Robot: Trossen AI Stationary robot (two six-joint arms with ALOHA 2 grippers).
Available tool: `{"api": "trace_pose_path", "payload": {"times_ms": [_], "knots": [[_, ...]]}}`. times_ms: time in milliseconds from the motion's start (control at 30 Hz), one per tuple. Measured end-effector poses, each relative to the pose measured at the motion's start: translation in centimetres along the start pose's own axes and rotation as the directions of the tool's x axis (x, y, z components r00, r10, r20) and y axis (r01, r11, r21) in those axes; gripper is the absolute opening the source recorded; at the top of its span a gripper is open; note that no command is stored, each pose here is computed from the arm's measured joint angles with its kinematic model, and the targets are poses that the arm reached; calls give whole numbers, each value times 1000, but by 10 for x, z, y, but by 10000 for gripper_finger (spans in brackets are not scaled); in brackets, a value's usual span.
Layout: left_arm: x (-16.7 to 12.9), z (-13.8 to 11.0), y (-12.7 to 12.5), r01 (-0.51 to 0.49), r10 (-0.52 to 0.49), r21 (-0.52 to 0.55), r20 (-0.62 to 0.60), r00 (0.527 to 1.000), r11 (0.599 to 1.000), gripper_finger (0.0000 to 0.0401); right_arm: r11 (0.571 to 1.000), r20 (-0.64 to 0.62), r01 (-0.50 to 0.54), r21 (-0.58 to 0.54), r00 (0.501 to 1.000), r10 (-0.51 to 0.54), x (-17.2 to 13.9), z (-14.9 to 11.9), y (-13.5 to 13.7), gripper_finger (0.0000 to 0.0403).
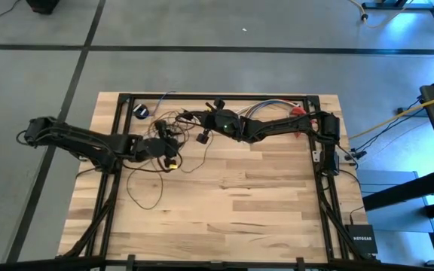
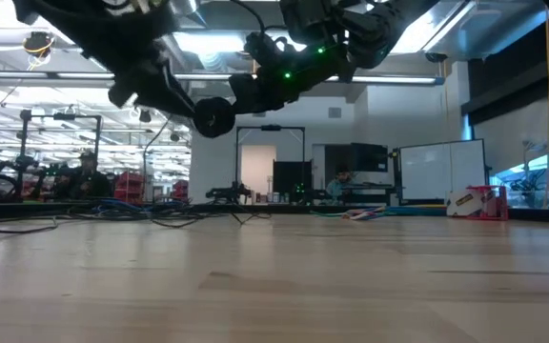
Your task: Coiling cords
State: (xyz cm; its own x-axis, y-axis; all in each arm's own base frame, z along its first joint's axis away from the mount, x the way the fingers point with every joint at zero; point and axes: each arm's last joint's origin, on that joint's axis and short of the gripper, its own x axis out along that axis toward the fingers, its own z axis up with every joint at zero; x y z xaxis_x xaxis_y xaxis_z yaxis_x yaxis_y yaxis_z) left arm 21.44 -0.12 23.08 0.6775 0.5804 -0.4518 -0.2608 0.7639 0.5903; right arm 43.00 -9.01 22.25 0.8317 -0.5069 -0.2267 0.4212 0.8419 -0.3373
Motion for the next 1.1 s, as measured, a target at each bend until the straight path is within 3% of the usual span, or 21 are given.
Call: {"api": "trace_pose_path", "payload": {"times_ms": [200,267,367,433,500,567,800,933,967,1000,1067,1100], "knots": [[-16,2,14,66,-61,-100,59,996,993,168,1000,4,1,2,1000,-1,0,0,0,5],[-22,1,16,184,-173,-111,102,980,977,168,1000,5,1,2,1000,-1,0,1,0,5],[-26,-4,17,374,-360,-116,123,925,920,168,1000,9,3,4,1000,-3,0,1,0,5],[-26,-11,19,323,-318,-131,52,947,937,168,1000,12,3,5,1000,-3,0,1,0,5],[-24,-15,25,157,-162,-172,-20,987,973,168,1000,11,3,4,1000,-3,0,1,0,5],[-24,-21,28,83,-100,-175,-89,991,981,168,1000,12,1,4,1000,-1,0,1,0,5],[-24,-26,22,292,-311,-181,-93,946,939,168,1000,27,-1,9,1000,1,0,2,0,5],[-27,-29,16,507,-532,-212,-80,843,835,168,1000,24,-2,6,1000,2,0,2,0,5],[-27,-30,16,487,-515,-219,-96,852,846,168,1000,25,-2,7,1000,1,0,2,0,5],[-26,-33,18,406,-441,-225,-136,887,886,168,1000,24,-2,6,1000,2,0,2,0,5],[-25,-39,24,165,-215,-212,-238,947,963,168,1000,23,-2,6,1000,2,0,2,0,5],[-25,-41,27,70,-125,-202,-272,954,977,168,1000,23,-2,6,1000,2,0,2,0,5]]}}
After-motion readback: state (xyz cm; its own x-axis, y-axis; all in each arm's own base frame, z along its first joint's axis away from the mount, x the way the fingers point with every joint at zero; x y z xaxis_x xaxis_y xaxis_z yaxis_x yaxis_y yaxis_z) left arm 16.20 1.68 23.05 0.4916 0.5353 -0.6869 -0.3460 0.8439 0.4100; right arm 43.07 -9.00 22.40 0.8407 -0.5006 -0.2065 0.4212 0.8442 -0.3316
